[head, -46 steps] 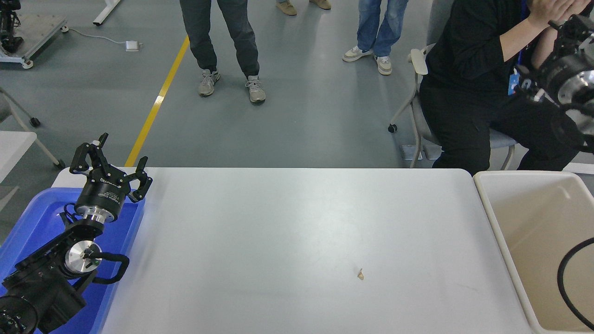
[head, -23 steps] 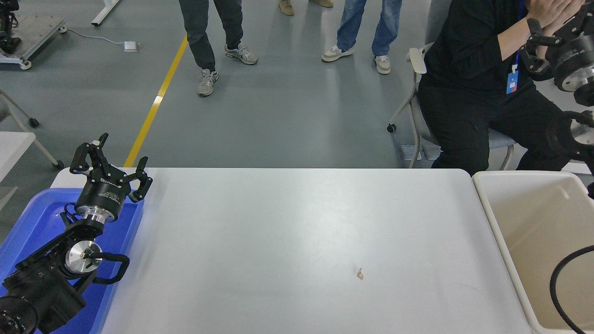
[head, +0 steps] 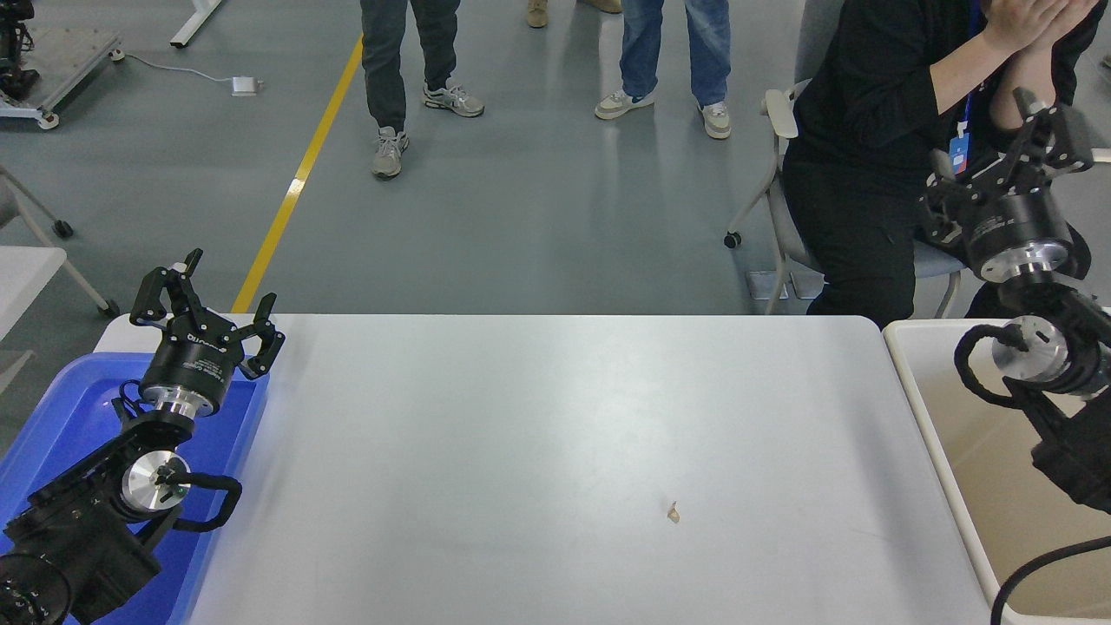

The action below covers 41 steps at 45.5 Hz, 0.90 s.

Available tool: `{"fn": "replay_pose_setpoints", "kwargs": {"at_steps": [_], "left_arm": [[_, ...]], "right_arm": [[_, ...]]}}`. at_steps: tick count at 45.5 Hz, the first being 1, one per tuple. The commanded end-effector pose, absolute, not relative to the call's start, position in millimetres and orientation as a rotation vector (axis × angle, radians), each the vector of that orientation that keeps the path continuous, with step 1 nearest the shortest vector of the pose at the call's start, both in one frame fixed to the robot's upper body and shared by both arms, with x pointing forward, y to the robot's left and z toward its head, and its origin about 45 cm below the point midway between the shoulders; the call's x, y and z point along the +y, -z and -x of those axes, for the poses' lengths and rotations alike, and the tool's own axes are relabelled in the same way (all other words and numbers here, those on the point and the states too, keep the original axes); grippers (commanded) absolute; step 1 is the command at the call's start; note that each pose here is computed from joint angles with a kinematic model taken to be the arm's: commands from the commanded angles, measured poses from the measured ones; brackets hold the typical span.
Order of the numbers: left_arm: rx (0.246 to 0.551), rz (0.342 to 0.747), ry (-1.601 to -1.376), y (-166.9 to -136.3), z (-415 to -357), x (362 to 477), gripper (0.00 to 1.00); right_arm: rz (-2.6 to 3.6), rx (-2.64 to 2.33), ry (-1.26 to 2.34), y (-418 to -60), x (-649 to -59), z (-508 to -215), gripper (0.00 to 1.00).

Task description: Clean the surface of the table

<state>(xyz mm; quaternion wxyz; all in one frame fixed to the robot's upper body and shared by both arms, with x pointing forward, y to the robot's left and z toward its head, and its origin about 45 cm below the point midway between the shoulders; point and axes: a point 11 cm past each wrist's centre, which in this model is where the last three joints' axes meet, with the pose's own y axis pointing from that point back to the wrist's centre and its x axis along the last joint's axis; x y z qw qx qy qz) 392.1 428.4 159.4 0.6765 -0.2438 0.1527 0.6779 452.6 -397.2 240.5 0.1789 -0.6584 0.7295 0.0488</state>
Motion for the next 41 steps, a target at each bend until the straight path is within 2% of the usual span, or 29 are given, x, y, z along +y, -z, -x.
{"fn": "replay_pose_setpoints", "kwargs": {"at_steps": [1,9,41], "left_arm": [[0.343,0.548,-1.524,-159.5,-392.1,428.6,1.0],[0.343,0.548,-1.524,-159.5,-392.1,428.6,1.0],[0.343,0.548,-1.524,-159.5,-392.1,428.6,1.0]], "right_arm": [[1.889,2.12,-0.224,-195,-389,-434,0.98],[1.881,2.169,-0.259,-177,-388,-431,0.98],[1.882,2.123,-0.227,-195,-385,-440,0.98]]}}
